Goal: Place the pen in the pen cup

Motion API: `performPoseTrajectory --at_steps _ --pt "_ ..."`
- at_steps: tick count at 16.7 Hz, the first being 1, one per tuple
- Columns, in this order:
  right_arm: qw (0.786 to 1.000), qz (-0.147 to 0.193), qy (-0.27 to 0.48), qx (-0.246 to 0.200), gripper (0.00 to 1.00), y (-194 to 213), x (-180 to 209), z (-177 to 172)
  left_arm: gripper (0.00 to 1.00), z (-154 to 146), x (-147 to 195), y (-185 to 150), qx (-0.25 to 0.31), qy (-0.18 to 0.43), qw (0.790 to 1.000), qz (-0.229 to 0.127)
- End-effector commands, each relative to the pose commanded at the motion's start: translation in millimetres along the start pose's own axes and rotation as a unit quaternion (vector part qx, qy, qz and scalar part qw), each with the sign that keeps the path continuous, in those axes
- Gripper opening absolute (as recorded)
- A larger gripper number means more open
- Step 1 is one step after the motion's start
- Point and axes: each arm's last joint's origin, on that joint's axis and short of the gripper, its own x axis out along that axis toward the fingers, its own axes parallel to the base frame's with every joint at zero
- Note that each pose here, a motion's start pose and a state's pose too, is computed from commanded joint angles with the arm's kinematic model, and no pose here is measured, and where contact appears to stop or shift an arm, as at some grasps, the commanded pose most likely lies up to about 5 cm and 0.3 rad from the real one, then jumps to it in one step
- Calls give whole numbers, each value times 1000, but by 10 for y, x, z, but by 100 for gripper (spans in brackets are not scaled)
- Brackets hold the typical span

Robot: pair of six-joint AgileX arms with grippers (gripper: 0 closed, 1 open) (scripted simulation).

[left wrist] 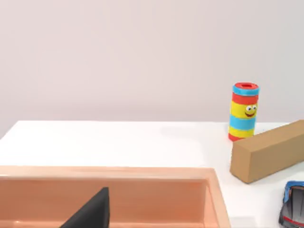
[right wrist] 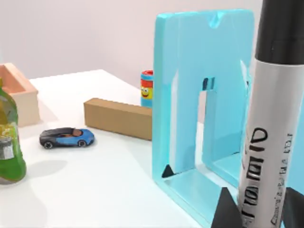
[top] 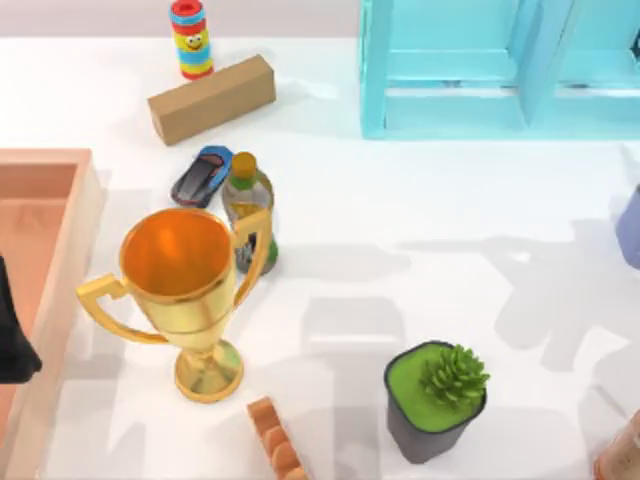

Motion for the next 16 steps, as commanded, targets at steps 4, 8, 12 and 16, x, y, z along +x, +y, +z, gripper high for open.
performPoseTrajectory --at_steps 4,8,12,16 --pt "1000 0 0 0 53 0 0 0 100 0 0 0 0 0 1000 0" --pt "1000 0 0 0 83 0 0 0 100 0 0 0 0 0 1000 0" --pt "1000 0 0 0 100 0 0 0 100 0 0 0 0 0 1000 0" --pt "1000 0 0 0 100 0 0 0 100 0 0 0 0 0 1000 0"
